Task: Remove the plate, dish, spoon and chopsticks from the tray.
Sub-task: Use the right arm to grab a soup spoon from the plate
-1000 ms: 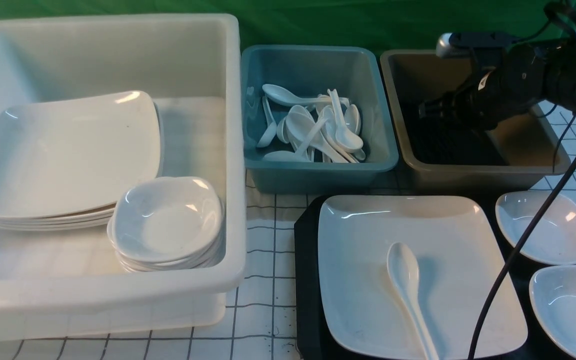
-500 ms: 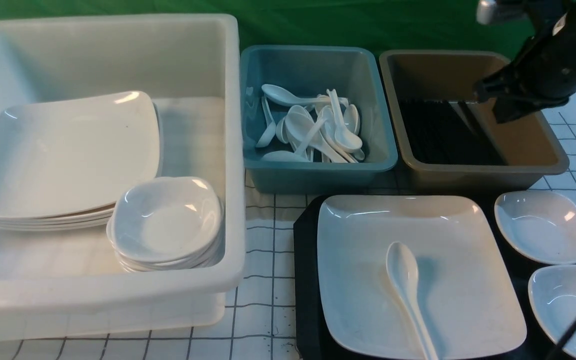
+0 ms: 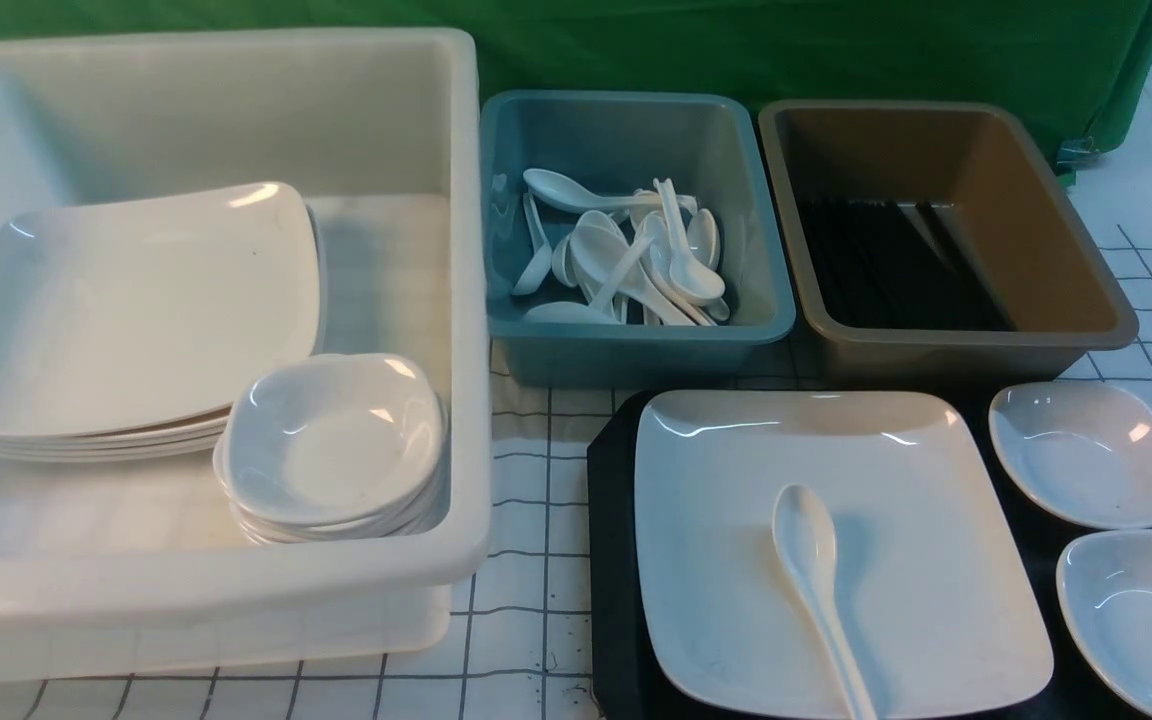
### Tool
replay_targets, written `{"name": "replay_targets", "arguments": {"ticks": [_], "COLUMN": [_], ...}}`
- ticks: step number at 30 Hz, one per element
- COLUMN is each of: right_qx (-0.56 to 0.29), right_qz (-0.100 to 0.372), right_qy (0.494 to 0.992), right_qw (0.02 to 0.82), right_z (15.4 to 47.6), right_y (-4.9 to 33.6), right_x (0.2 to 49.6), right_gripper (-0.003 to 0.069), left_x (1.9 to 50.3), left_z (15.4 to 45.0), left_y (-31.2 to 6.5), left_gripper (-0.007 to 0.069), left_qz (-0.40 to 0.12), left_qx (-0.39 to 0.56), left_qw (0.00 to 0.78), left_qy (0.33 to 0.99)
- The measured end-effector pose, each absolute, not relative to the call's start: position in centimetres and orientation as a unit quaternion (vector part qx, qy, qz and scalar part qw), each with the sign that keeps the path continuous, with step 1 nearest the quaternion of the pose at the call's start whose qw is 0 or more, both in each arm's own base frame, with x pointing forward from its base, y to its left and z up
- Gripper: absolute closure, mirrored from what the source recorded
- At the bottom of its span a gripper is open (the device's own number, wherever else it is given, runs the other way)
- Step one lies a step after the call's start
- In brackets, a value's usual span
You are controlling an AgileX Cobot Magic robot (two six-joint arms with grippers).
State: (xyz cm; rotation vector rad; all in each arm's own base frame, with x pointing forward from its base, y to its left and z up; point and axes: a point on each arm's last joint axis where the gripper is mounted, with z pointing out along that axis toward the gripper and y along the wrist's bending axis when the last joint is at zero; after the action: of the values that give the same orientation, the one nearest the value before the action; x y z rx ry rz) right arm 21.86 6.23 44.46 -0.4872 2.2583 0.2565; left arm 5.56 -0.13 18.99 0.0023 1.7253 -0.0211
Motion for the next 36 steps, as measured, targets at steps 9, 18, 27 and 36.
{"name": "replay_targets", "arguments": {"ticks": [9, 18, 27, 36], "right_qx": [-0.181, -0.171, -0.134, -0.131], "right_qz": [0.088, 0.060, 0.054, 0.050], "right_qy": [0.842, 0.773, 0.659, 0.648], "right_qw": [0.501, 0.609, 0.738, 0.748], "right_z": [42.9, 40.1, 37.5, 37.4], "right_y": [4.1, 2.4, 1.2, 1.2], "right_x": [12.7, 6.5, 2.6, 2.9], "right_gripper": [0.0648, 0.0646, 0.0633, 0.0610], "left_x": [5.6, 5.6, 5.6, 5.6], "left_z": [19.0, 19.0, 19.0, 19.0], "left_y": [-0.1, -0.1, -0.1, -0.1], "left_gripper": [0.0604, 0.0604, 0.0604, 0.0604], "left_qz": [-0.009, -0.009, -0.009, -0.009], "left_qx": [0.001, 0.001, 0.001, 0.001], "left_qw": [0.650, 0.650, 0.650, 0.650], "left_qy": [0.760, 0.760, 0.760, 0.760]}}
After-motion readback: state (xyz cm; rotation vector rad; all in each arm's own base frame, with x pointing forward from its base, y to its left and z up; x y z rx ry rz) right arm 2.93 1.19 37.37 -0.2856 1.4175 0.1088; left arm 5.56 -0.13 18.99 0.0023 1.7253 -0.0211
